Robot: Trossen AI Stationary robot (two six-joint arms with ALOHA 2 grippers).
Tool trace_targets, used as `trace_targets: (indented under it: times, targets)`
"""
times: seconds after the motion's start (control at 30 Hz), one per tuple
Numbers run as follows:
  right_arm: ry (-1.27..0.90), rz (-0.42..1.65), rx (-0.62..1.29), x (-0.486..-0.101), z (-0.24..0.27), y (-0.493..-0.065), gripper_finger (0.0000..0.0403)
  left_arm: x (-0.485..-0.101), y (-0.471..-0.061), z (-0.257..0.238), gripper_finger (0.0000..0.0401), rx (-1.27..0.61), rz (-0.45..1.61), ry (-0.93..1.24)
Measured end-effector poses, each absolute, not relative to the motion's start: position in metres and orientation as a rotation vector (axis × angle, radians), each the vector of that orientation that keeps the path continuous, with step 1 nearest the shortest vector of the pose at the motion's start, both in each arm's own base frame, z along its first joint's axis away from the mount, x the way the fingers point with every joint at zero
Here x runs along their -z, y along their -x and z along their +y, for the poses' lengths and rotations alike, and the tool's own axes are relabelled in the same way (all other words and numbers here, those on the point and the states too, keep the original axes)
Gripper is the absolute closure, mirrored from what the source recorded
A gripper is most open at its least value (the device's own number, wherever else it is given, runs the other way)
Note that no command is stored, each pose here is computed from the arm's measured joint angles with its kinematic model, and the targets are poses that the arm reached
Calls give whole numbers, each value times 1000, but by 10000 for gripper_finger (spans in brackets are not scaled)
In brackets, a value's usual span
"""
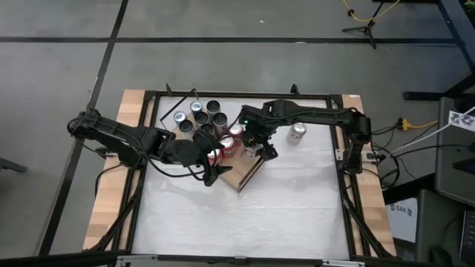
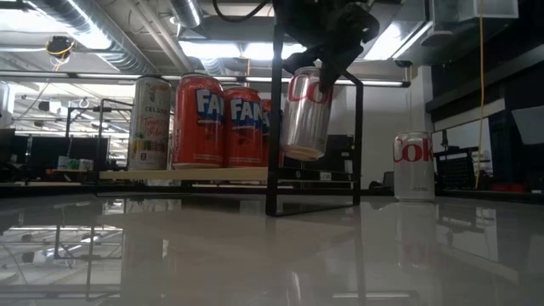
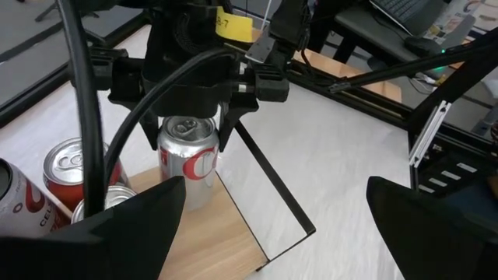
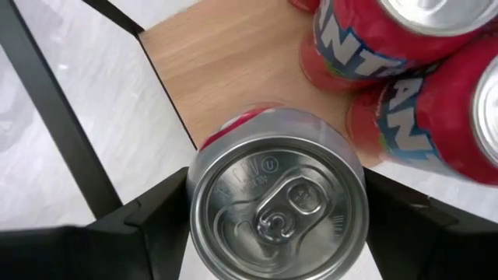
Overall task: Place canned beverage on shelf
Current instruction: Put the left red-silver soda can on the shelf
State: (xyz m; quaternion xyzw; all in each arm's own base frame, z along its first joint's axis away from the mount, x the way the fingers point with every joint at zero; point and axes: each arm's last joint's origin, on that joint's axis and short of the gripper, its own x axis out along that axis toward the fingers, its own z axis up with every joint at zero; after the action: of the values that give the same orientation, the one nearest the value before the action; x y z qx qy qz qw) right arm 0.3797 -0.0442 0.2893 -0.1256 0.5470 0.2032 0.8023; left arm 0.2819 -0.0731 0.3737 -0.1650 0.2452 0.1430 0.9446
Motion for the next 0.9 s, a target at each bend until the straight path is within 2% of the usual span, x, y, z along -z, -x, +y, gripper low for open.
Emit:
trace_targets:
  times: [0.23,0.6,0.9]
  targets:
    - [269,1164,-437,-289,-44,-381,102,-374,-282,-73,8,-291,499,337]
    - [269,1165,-432,-288,-44,-381,65,-374,-282,-73,8,-291,498,337]
    - [271,1164,-430,-287,-45,-382,60,-374,-282,-73,8,-291,498,337]
